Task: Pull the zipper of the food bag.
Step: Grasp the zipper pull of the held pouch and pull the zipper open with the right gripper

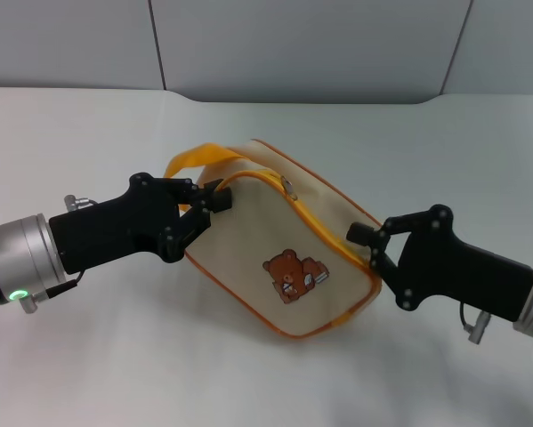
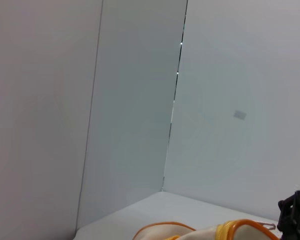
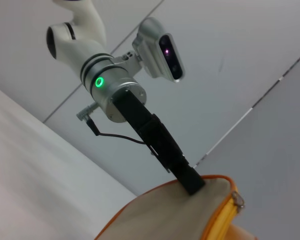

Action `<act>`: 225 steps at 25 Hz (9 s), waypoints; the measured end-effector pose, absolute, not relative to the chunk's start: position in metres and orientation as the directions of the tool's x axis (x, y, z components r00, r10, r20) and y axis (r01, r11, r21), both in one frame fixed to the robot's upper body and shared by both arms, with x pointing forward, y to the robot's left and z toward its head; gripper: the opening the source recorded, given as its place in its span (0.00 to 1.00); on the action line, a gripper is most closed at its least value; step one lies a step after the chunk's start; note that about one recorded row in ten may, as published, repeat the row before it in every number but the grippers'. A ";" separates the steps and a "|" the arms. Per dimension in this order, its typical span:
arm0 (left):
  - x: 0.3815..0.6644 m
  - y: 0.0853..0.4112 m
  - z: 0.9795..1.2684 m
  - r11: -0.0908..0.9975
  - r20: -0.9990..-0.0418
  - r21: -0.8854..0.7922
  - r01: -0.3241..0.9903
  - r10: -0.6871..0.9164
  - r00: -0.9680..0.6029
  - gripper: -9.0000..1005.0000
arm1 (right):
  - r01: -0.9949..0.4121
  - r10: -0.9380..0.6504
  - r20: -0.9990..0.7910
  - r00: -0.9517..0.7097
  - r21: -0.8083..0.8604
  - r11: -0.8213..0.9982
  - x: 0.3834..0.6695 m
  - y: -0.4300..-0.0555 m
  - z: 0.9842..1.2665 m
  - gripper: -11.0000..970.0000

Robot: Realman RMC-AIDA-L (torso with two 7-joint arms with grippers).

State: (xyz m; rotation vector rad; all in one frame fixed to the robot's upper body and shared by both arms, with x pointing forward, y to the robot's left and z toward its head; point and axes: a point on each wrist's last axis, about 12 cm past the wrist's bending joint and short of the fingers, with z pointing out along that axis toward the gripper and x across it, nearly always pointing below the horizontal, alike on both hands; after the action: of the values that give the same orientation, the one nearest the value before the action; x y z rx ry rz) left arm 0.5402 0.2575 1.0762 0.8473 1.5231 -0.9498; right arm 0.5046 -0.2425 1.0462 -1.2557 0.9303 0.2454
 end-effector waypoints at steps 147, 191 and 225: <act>0.523 0.255 1.071 0.378 -0.993 -0.114 0.919 -0.017 -0.116 0.09 | -0.899 -0.075 -0.993 0.090 -0.113 0.423 0.542 -0.249 1.077 0.05; 0.523 0.255 1.072 0.370 -0.992 -0.121 0.921 -0.017 -0.123 0.09 | -0.928 -0.251 -0.923 0.293 -0.337 0.157 0.549 -0.222 1.080 0.37; 0.527 0.256 1.073 0.397 -0.992 -0.124 0.909 -0.031 -0.122 0.10 | -0.903 -0.261 -0.873 0.413 -0.430 0.007 0.558 -0.203 1.093 0.02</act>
State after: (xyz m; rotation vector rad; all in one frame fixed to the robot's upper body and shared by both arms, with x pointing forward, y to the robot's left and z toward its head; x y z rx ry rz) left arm 0.5268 0.2563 1.0727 0.8344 1.4618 -0.9890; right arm 0.5583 -0.2033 1.0929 -1.5181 1.0783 0.6988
